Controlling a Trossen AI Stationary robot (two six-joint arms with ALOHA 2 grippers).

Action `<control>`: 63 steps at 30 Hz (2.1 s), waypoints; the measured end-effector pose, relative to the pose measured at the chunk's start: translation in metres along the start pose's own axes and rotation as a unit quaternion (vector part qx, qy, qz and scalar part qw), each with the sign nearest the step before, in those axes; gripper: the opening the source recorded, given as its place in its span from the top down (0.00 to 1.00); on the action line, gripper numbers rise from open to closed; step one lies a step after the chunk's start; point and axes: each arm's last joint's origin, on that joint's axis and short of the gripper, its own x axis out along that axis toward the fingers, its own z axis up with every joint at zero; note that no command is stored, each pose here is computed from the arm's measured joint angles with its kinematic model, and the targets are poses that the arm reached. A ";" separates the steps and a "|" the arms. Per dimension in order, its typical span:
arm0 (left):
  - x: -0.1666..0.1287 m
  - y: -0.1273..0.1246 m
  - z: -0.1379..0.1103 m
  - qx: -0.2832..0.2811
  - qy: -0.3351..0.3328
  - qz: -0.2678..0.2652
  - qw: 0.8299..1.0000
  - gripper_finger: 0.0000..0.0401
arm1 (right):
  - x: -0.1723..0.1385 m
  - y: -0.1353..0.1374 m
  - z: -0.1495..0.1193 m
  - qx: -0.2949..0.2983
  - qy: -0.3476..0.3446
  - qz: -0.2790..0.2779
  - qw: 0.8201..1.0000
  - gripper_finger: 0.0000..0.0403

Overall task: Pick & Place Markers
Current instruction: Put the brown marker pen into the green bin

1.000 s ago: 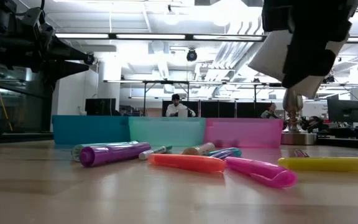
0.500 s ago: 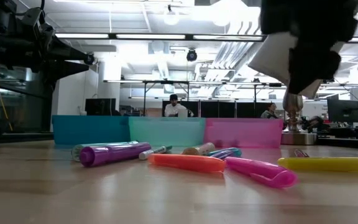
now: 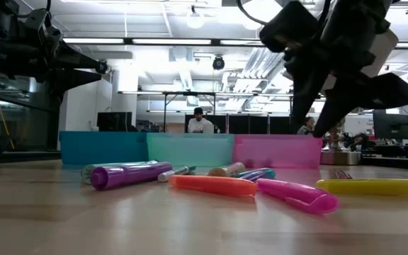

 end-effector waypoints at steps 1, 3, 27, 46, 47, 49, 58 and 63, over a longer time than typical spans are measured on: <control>0.000 0.000 0.000 0.000 0.000 0.000 1.000 0.63 | 0.000 0.000 0.000 0.011 0.001 -0.002 1.000 0.65; 0.000 0.000 0.000 0.000 0.000 0.000 1.000 0.63 | 0.000 0.001 0.001 0.032 0.004 -0.004 0.999 0.65; 0.000 0.000 0.000 0.000 0.000 0.001 1.000 0.63 | 0.031 0.015 0.008 0.216 0.042 -0.230 0.948 0.65; 0.000 0.000 0.000 0.000 0.000 0.001 1.000 0.63 | 0.063 -0.001 0.014 0.260 0.063 -0.220 0.938 0.65; 0.000 0.000 0.000 0.000 0.000 0.001 1.000 0.63 | 0.066 -0.001 0.013 0.259 0.065 -0.221 0.938 0.65; 0.000 0.000 0.000 0.000 0.000 0.001 1.000 0.63 | 0.068 -0.001 0.013 0.259 0.067 -0.222 0.938 0.65; 0.000 0.000 0.000 0.000 0.000 0.001 1.000 0.63 | 0.070 -0.002 0.012 0.251 0.076 -0.227 0.938 0.74; 0.000 0.000 0.000 0.000 0.000 0.000 1.000 0.63 | 0.070 -0.002 0.012 0.229 0.085 -0.223 0.944 0.85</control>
